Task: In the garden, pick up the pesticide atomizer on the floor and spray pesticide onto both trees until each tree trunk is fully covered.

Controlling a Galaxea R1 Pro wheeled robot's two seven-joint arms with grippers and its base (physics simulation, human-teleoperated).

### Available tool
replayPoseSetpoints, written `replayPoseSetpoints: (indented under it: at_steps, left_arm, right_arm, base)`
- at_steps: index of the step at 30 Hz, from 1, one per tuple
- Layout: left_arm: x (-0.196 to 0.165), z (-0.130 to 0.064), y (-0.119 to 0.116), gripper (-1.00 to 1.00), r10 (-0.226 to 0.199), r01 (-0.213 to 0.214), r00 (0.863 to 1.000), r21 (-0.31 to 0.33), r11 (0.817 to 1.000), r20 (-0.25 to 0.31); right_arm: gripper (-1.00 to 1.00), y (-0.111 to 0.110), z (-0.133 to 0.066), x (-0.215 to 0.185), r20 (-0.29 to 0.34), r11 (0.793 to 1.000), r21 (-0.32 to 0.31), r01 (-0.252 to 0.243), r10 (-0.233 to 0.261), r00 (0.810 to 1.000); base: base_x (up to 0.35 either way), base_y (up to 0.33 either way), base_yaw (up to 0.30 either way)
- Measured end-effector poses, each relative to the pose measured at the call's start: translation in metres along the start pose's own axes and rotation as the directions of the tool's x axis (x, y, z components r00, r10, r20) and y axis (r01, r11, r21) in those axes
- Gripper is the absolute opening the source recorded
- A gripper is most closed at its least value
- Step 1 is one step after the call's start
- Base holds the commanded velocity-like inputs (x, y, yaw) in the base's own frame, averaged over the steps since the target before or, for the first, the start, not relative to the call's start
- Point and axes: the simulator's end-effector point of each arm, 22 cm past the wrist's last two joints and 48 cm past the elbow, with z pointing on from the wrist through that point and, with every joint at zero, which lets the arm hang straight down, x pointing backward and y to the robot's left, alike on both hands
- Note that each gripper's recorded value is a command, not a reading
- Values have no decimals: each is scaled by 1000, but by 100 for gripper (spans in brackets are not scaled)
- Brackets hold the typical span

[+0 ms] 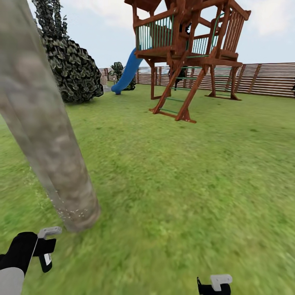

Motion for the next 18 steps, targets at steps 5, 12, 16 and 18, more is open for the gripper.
replayPoseSetpoints:
  at_steps: [5,12,16,18]
  left_arm:
    - [-1,0,0,-100,1,-1,1000,-1,1000,2]
    - [-1,0,0,-100,1,-1,1000,-1,1000,2]
    - [-1,0,0,-100,1,-1,1000,-1,1000,2]
    - [-1,0,0,-100,1,-1,1000,-1,1000,2]
  right_arm:
    - [100,0,0,0,0,1000,1,0,0,1000]
    - [100,0,0,0,0,1000,1,0,0,1000]
    - [100,0,0,0,0,1000,2,0,0,1000]
    - [100,0,0,0,1,1000,2,0,0,1000]
  base:
    - [197,-216,91]
    - [128,-257,254]
    - [107,-264,28]
    - [95,-266,2]
